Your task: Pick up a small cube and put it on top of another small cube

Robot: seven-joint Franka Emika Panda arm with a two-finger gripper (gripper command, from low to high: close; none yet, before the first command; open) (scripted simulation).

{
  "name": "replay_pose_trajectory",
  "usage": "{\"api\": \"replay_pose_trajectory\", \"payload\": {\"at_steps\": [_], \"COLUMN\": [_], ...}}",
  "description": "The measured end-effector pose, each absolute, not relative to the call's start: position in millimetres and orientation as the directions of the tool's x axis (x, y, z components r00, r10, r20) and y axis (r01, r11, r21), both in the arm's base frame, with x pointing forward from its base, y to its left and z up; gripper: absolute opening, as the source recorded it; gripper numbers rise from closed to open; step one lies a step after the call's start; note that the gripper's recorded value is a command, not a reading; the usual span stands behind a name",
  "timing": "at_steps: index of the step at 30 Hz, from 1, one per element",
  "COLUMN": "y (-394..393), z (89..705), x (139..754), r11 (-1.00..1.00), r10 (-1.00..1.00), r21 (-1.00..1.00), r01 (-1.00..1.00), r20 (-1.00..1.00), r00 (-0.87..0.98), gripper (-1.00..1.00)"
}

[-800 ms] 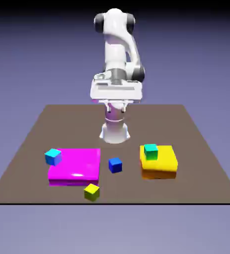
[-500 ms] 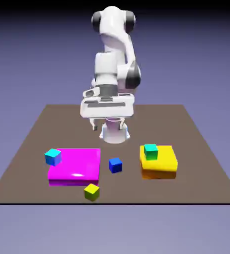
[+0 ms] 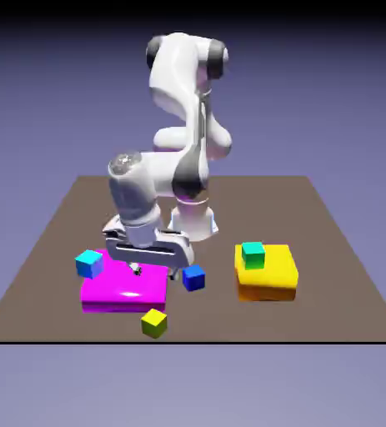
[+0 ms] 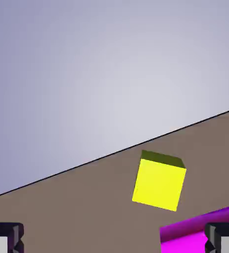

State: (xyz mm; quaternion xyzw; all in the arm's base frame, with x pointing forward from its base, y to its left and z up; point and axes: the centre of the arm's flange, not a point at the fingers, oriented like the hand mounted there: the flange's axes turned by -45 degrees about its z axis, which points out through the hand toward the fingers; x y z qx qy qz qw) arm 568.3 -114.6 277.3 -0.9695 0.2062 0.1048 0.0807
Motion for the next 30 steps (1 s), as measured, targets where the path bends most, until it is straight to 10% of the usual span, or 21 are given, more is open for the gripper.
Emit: {"api": "replay_pose_trajectory", "payload": {"at_steps": [17,18,30], "y": [-134.8,-133.1,-261.1], "z": [104.1,98.4,232.3], "x": [567.9,564.8,518.0], "r11": [-0.837,-0.837,-0.88], "r10": [-0.421,-0.421,-0.384], "r21": [-0.001,0.0,0.025], "r01": [-0.548,-0.548,-0.474], "r20": [-0.639,-0.639,-0.624], "r00": [0.643,0.643,0.68], "gripper": [0.0,-1.0,-1.0]}}
